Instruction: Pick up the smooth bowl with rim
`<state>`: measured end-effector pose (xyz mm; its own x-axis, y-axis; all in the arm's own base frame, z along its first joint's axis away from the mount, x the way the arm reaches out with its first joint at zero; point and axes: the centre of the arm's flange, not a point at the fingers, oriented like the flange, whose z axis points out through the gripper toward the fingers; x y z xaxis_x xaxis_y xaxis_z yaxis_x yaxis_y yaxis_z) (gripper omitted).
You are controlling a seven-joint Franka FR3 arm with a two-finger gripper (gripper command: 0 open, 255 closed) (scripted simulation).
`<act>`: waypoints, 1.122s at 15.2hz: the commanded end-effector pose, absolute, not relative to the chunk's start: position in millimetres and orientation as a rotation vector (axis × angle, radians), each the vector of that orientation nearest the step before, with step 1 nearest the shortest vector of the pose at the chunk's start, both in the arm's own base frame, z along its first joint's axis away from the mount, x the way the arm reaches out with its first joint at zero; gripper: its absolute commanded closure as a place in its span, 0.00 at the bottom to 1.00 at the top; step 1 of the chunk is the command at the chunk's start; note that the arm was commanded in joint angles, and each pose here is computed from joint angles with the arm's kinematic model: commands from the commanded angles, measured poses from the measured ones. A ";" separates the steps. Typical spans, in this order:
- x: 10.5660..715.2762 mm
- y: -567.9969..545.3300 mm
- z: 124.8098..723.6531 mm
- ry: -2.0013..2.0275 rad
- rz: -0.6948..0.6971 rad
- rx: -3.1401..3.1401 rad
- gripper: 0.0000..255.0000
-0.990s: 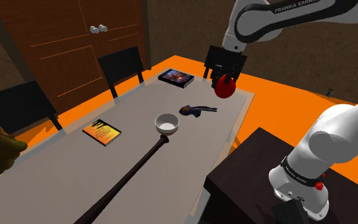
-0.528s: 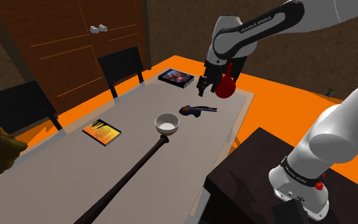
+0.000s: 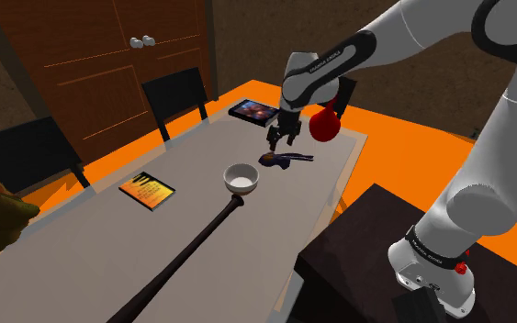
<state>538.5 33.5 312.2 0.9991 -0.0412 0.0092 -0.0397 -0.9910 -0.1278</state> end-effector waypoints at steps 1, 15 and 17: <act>557.5 36.6 289.5 0.060 -0.014 -3.011 0.00; 670.5 56.2 145.2 0.053 0.011 -2.995 0.00; 670.5 56.2 134.7 0.053 0.011 -2.995 0.00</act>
